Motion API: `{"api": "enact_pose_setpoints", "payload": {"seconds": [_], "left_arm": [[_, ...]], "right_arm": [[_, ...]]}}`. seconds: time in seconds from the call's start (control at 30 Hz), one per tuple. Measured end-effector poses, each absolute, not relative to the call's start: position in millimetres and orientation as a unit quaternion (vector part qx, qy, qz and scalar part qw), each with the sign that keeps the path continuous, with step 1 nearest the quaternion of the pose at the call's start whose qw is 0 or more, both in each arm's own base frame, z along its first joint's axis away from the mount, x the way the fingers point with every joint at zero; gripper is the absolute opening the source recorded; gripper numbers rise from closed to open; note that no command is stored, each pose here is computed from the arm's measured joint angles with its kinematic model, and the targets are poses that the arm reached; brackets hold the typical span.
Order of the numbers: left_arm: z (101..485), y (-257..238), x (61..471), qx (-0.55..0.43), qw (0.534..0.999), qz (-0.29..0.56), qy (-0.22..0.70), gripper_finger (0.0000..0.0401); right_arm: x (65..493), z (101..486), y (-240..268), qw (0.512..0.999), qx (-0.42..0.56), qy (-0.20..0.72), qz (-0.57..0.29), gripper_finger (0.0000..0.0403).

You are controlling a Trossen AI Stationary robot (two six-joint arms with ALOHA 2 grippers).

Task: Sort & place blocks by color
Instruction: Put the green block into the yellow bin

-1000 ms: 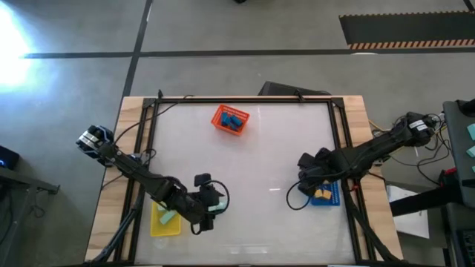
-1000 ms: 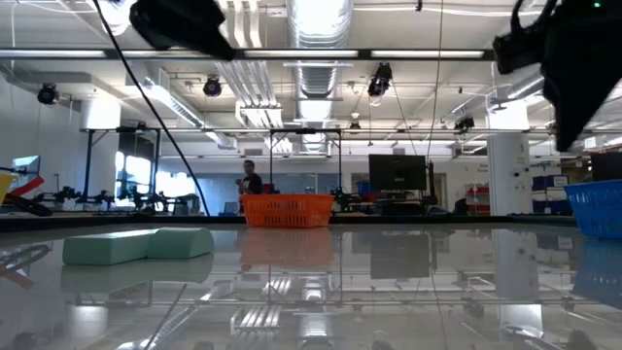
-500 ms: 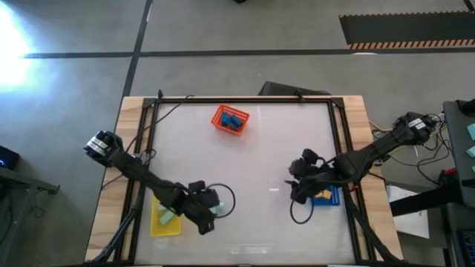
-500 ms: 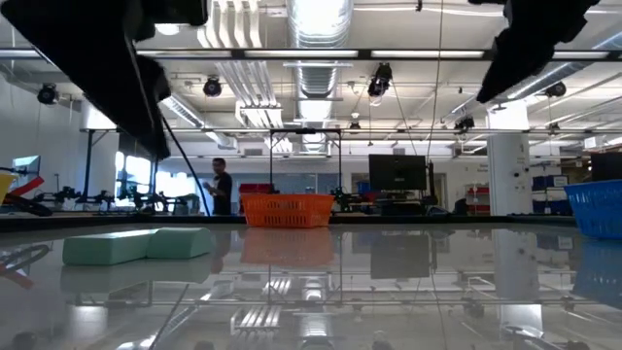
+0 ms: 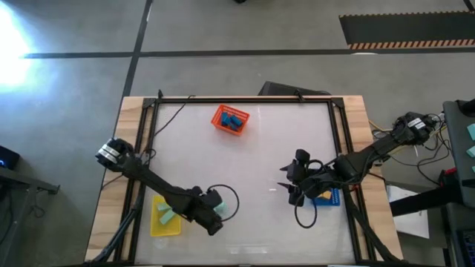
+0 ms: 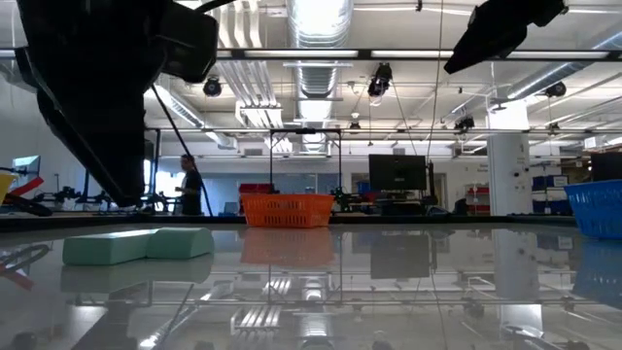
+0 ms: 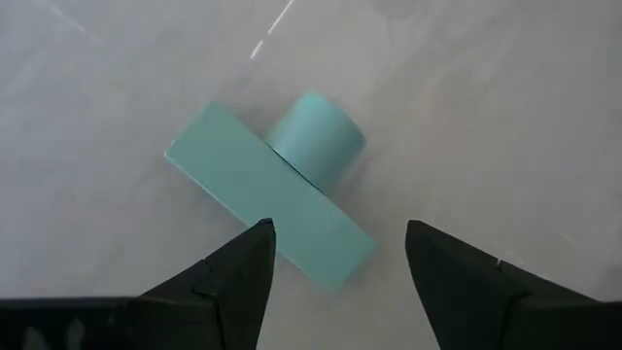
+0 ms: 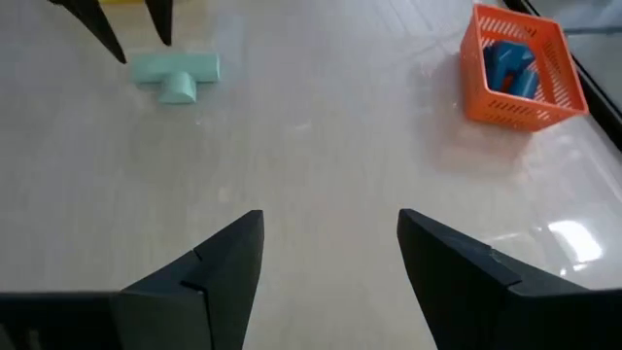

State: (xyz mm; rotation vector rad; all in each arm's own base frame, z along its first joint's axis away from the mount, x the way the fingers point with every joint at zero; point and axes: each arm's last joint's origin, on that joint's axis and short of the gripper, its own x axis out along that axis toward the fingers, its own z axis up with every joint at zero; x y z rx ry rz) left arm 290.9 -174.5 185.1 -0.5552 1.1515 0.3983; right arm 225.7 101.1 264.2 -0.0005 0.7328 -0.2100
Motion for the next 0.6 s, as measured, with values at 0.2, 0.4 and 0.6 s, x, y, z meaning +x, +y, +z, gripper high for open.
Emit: {"api": "enact_pose_setpoints", "payload": {"seconds": [0.2,0.4,0.6], "left_arm": [[178.6,-179.2,300.7,-0.246,0.745,0.248,0.568,0.0215],[170.4,-186.5,315.2,-0.247,0.742,0.261,0.566,0.0215],[166.5,-182.9,314.7,-0.254,0.738,0.276,0.561,0.0215]], "right_arm": [[225.9,264.3,101.2,0.929,-0.024,0.358,-0.093,0.0228],[226.7,264.0,101.6,0.930,-0.043,0.355,-0.083,0.0228],[226.7,263.8,101.6,0.930,-0.046,0.356,-0.082,0.0228]]}}
